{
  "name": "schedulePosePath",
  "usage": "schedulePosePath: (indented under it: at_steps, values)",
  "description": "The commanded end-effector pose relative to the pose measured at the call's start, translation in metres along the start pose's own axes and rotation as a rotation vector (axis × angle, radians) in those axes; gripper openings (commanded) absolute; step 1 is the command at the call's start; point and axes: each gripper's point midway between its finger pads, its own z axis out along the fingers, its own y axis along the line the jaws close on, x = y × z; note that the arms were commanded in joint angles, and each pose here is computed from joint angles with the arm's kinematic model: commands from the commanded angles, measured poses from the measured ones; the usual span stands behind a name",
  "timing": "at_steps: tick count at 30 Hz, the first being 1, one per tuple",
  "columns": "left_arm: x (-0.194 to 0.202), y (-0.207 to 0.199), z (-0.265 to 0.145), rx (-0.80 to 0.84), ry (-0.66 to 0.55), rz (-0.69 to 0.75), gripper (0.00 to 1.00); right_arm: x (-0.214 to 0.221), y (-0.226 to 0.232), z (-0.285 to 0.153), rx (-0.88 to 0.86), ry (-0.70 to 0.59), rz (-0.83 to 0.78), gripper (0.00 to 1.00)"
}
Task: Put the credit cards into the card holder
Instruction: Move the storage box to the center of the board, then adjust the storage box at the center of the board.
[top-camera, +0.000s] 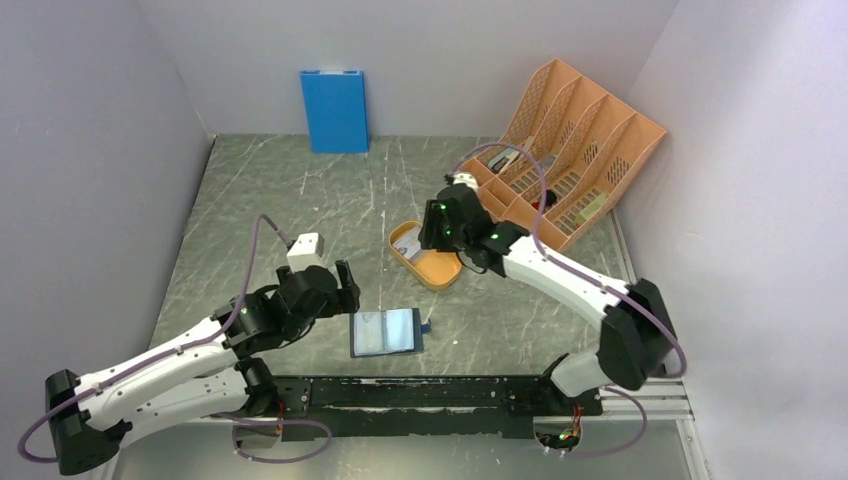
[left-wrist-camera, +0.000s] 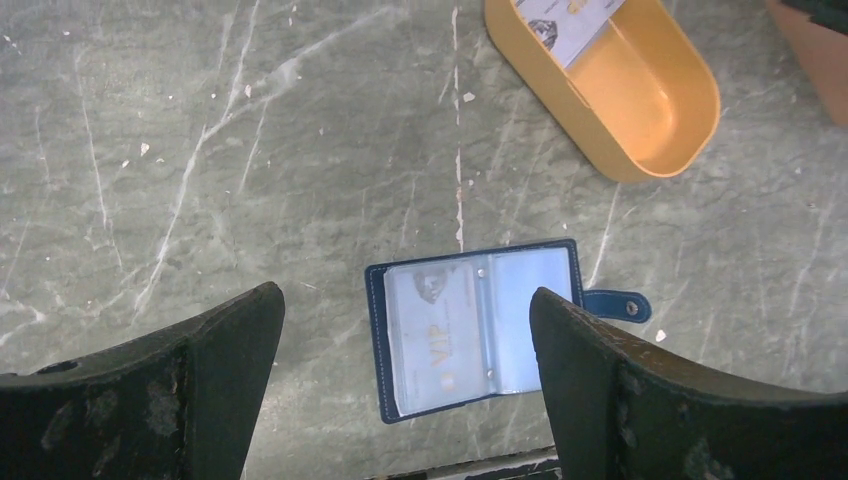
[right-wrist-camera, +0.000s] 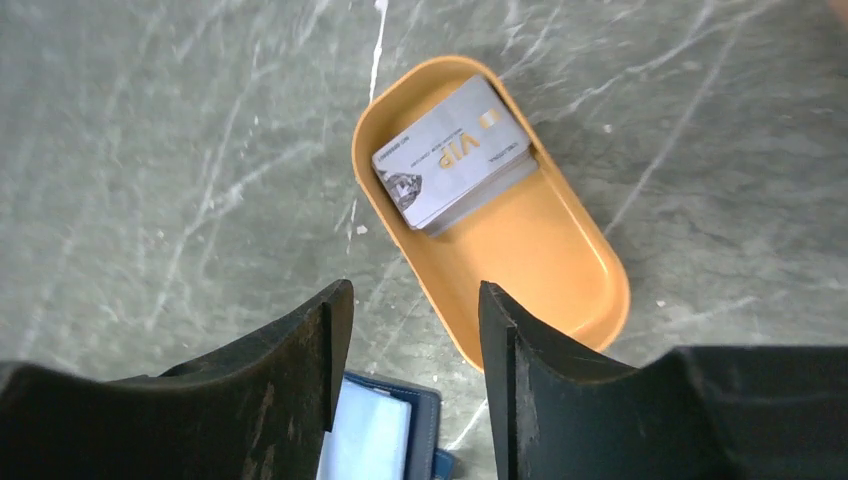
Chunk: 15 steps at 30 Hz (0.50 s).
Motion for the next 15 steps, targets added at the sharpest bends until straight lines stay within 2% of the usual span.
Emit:
schedulePosePath:
  at_steps: [1, 7, 15]
  values:
    - [-0.008, -0.002, -0.006, 0.035, -0.034, -0.038, 0.97, 0.013, -0.044, -0.019, 0.146, 0.024, 0.183, 0.54]
    - [-0.003, 0.005, -0.010, 0.030, -0.022, -0.053, 0.96, 0.058, -0.074, -0.019, 0.209, 0.089, 0.338, 0.58]
    - [0.002, 0.004, -0.013, 0.054, -0.004, -0.070, 0.96, 0.069, -0.075, -0.003, 0.185, 0.118, 0.395, 0.60]
